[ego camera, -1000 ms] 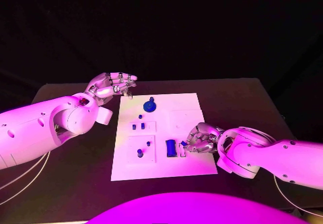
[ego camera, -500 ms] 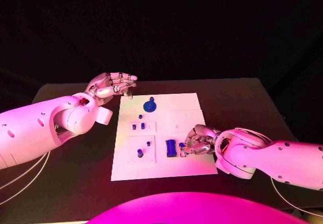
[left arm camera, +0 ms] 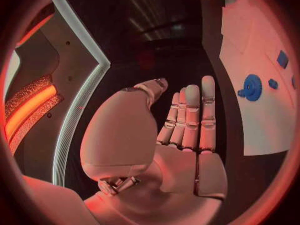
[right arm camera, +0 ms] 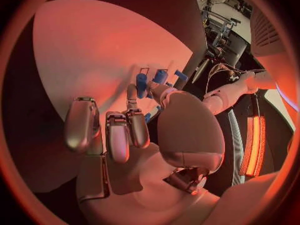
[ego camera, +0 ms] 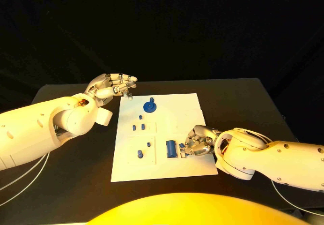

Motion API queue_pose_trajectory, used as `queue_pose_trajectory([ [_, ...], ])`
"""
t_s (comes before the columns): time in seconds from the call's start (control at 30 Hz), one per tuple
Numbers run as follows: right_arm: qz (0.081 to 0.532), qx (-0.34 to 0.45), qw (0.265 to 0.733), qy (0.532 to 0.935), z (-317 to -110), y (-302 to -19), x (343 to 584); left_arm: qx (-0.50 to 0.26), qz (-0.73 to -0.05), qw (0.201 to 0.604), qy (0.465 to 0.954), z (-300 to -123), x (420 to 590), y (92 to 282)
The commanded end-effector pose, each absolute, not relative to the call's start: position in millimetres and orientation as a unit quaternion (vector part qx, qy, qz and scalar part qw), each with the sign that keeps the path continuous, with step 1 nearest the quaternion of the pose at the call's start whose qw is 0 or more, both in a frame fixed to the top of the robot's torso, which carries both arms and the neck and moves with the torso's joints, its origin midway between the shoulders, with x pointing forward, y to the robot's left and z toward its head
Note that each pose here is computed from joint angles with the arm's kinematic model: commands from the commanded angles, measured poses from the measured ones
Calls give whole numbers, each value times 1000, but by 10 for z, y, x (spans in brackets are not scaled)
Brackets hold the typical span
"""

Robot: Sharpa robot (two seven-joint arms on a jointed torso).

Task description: Assemble the parts on the task board

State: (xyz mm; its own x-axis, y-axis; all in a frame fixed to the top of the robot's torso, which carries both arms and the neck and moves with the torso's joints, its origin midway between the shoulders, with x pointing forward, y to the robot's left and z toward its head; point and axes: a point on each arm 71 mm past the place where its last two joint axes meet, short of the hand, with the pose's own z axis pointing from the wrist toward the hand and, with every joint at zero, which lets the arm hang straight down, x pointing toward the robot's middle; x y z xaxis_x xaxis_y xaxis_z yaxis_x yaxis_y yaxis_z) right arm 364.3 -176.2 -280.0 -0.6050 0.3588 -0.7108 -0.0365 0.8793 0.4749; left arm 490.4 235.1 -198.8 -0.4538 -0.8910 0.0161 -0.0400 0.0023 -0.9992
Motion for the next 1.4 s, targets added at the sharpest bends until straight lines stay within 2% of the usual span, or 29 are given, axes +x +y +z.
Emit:
queue_pose_trajectory([
  [0.03,220,71,431,872,-2811,-1753,3629,-377,-599,351,613,-1983,4899,2330],
  [1.4,231,62,428,871,-2799,-1762,3610,-379,-595,354,614,-1992,4911,2357],
])
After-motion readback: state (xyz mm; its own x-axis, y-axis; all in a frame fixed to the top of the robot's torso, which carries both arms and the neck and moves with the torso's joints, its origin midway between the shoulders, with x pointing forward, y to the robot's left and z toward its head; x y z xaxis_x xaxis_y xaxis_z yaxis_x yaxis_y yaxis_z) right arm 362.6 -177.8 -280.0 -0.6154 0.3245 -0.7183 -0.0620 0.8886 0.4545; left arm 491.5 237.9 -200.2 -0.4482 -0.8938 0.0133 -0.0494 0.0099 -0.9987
